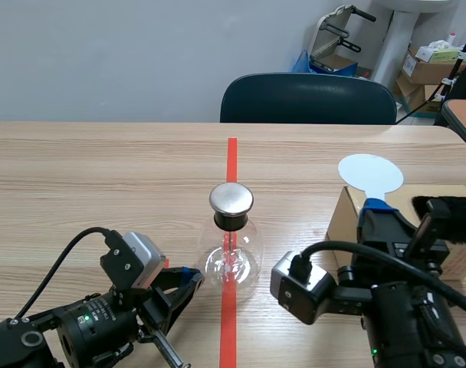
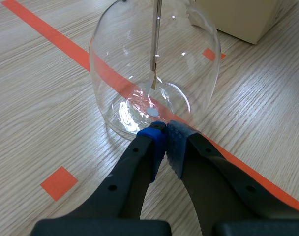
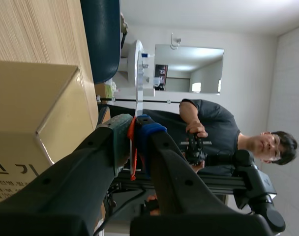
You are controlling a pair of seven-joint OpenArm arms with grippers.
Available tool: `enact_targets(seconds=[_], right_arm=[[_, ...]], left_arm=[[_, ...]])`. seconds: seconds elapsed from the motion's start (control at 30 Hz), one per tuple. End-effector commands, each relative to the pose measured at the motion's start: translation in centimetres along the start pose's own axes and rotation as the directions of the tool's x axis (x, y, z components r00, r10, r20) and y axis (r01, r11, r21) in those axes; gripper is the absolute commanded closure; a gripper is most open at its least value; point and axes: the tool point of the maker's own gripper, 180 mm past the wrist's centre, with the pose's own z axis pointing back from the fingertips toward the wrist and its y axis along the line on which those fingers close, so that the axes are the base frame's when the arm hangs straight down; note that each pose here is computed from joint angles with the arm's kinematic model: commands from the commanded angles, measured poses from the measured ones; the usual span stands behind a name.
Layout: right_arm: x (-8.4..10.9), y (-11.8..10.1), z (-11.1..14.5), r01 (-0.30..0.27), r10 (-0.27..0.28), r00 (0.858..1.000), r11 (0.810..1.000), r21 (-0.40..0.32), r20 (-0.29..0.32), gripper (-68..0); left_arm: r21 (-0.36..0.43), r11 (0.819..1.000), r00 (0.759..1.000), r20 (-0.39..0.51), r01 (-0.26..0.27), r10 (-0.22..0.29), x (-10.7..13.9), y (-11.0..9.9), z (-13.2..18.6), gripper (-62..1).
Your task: Do the electroscope experiment
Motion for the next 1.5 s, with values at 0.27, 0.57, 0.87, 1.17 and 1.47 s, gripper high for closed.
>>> enact_targets(seconds=[0.27, 0.57, 0.87, 1.17, 1.47], right_arm=[[-3.1, -2.0, -0.1, 0.016, -0.009, 0.998, 0.994, -0.104, 0.068, -0.9], [-4.7, -2.6, -0.7, 0.043, -0.027, 0.992, 0.991, -0.131, 0.122, -0.8], [-4.7, 0.4, -0.4, 0.031, -0.016, 0.99, 0.994, -0.102, 0.141, -0.8], [-5.5, 3.2, -0.6, 0.004, 0.002, 0.991, 0.999, -0.05, 0.131, -0.8], [-5.6, 4.8, 0.0, -0.002, 0.003, 0.99, 1.0, -0.006, 0.139, -0.8]], left_arm=[[-0.098, 0.995, 0.999, 0.033, -0.02, 0.023, 1.8, -0.4, 1.5, -10.1], [-0.157, 0.985, 0.992, 0.093, -0.075, 0.09, 5.8, -1.5, 4.0, -10.5], [-0.226, 0.97, 0.985, 0.126, -0.09, 0.121, 9.2, -3.7, 6.4, -10.7], [-0.324, 0.943, 0.982, 0.188, 0.072, -0.01, 11.1, -5.9, 7.8, -47.0], [-0.361, 0.926, 0.978, 0.206, 0.114, -0.04, 12.5, -6.7, 8.8, -47.1]])
